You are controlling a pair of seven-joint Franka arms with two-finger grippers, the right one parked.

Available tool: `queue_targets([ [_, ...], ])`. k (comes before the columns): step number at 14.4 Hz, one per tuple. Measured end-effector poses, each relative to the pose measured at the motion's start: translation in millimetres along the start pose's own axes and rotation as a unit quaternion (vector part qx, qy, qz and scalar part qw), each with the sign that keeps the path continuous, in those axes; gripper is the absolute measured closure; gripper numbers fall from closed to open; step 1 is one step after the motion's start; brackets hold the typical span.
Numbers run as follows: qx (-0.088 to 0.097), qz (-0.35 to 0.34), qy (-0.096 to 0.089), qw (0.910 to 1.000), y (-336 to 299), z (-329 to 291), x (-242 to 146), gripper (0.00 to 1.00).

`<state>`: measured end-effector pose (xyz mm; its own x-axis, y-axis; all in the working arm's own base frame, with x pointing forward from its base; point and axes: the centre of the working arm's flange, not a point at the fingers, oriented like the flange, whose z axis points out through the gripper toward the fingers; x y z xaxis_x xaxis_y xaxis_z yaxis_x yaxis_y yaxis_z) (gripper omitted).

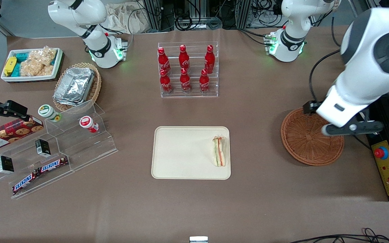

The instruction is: Place sandwich from basket to tray

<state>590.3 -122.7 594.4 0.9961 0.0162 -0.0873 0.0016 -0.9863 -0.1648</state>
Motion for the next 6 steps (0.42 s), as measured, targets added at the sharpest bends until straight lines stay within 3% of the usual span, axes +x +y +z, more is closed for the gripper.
queue_targets([
  [3, -0.026, 0.004, -0.003, 0.9997, -55, -11, -8, 0.0],
  [6, -0.03, 0.004, -0.006, 0.9995, -89, -7, -10, 0.0],
])
